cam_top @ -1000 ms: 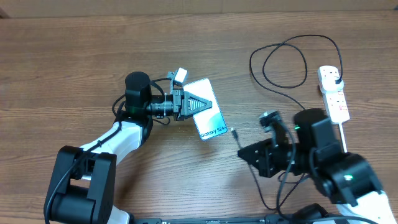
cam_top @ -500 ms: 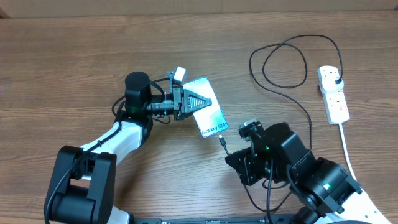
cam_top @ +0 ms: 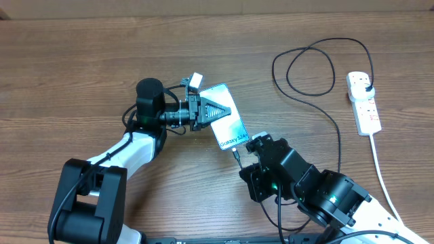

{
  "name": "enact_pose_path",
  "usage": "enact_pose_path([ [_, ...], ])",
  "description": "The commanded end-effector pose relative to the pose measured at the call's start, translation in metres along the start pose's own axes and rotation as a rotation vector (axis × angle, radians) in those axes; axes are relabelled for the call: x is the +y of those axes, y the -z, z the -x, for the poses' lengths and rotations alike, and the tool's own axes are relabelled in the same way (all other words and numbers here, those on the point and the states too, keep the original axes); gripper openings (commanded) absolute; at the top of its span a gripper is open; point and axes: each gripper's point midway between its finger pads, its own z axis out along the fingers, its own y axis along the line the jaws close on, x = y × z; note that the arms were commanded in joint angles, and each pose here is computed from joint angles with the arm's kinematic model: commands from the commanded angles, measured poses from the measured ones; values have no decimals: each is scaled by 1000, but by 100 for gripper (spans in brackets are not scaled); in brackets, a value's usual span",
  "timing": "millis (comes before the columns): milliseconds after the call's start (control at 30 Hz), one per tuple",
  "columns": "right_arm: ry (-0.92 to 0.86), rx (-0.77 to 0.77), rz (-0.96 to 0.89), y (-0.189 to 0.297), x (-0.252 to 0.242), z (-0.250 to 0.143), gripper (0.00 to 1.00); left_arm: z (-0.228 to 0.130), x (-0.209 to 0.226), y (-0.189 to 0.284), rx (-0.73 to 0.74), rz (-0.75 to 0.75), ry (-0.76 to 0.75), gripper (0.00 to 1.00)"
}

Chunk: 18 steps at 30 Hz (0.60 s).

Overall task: Plug charger to phone and switch on socket
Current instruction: 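Push the USB-C plug into the phone's bottom port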

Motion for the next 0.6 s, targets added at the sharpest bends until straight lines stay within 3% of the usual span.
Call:
enact_pose_path([
  [0,-32,-32,-31,2,-4,5,4,-1,-11,-1,35,-23,-22,4],
  [567,-24,-104,-66,3,-9,20,4,-9,-14,0,80,-36,-3,4],
])
